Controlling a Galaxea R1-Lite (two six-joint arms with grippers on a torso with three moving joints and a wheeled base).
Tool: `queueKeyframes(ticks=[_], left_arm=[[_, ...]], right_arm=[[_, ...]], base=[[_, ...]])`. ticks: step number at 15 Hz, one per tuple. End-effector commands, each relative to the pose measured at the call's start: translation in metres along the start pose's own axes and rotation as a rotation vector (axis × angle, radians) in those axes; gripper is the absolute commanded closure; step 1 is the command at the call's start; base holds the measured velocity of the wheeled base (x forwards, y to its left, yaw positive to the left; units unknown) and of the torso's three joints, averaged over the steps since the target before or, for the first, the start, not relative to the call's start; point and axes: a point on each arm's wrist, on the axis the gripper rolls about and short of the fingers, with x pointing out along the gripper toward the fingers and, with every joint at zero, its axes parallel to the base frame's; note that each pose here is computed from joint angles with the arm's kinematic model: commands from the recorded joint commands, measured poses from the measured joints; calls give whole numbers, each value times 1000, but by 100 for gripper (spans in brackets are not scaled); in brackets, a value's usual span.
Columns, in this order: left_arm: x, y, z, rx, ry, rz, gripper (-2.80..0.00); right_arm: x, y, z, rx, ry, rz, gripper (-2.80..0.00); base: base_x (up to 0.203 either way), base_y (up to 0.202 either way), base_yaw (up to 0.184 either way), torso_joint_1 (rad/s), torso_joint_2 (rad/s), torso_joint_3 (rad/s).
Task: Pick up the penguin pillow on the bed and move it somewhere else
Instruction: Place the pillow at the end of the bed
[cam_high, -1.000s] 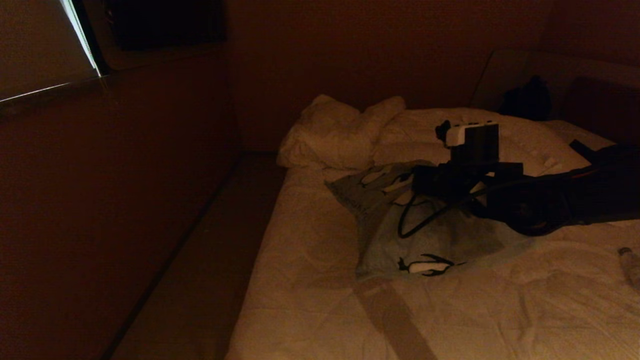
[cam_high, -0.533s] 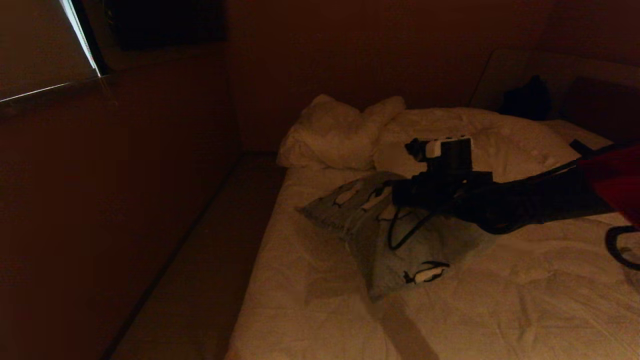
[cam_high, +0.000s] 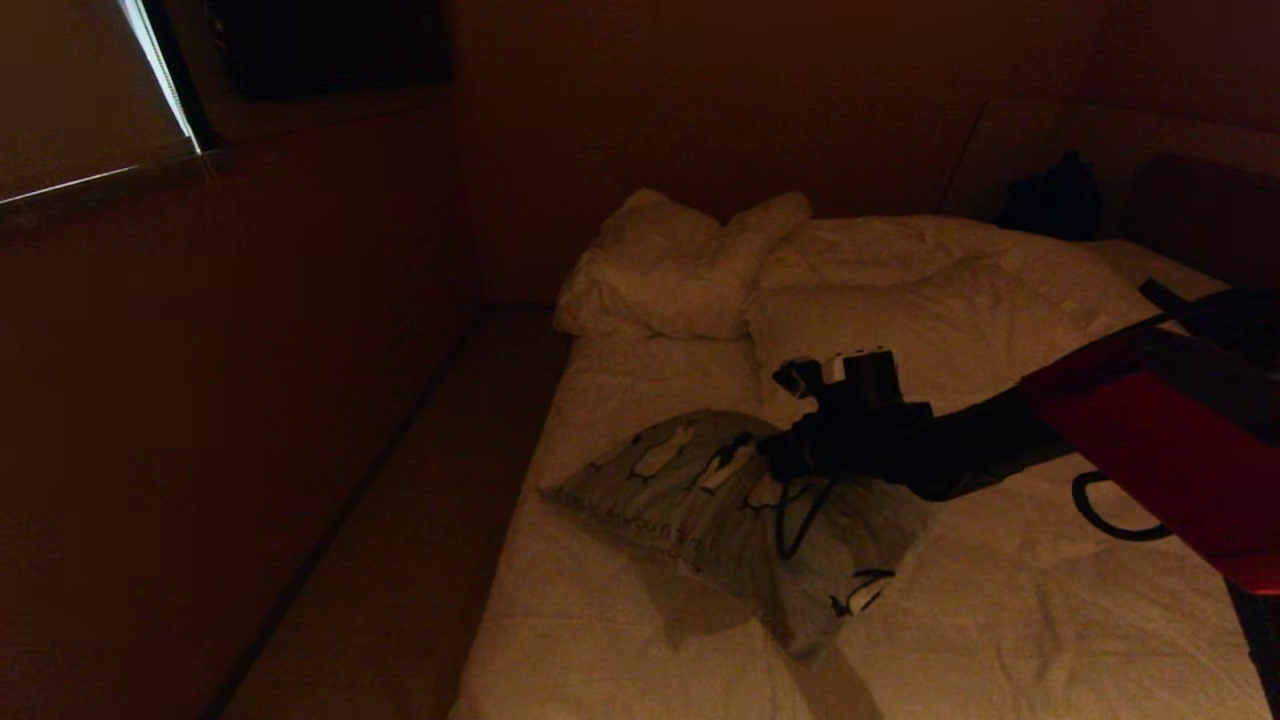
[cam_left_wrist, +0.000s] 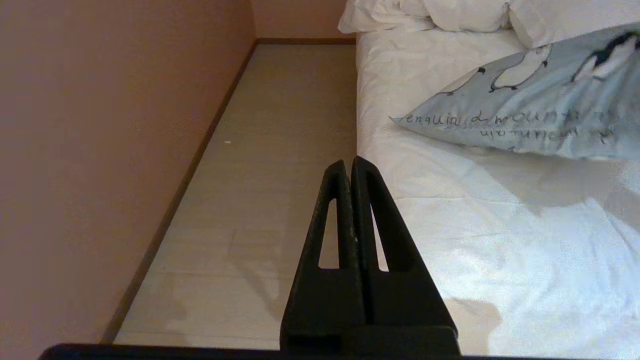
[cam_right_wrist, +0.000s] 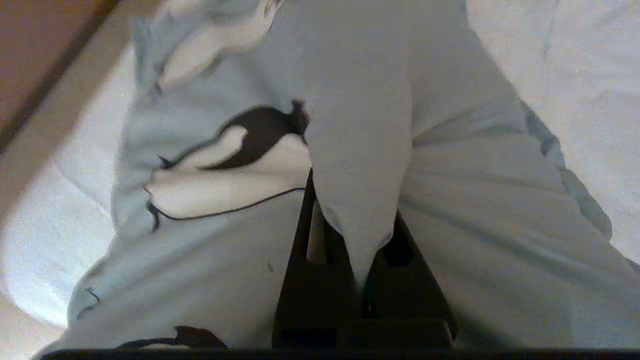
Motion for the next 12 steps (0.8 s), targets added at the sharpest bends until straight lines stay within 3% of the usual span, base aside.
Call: queueKeyframes(ticks=[1,5,12], left_arm=[[0,0,0,-1,0,1,0],[0,0,0,0,-1,0,0],[0,0,0,-1,-1,0,0]], right_arm=[[7,-1,-10,-23,20,58,-280],[-5,-1,2,-34,-9,45,-280],[-98,-4,58,-48,-180,0,-280]], base=[[0,0,0,0,0,0],[0,0,0,0,0,0],[0,0,0,0,0,0]])
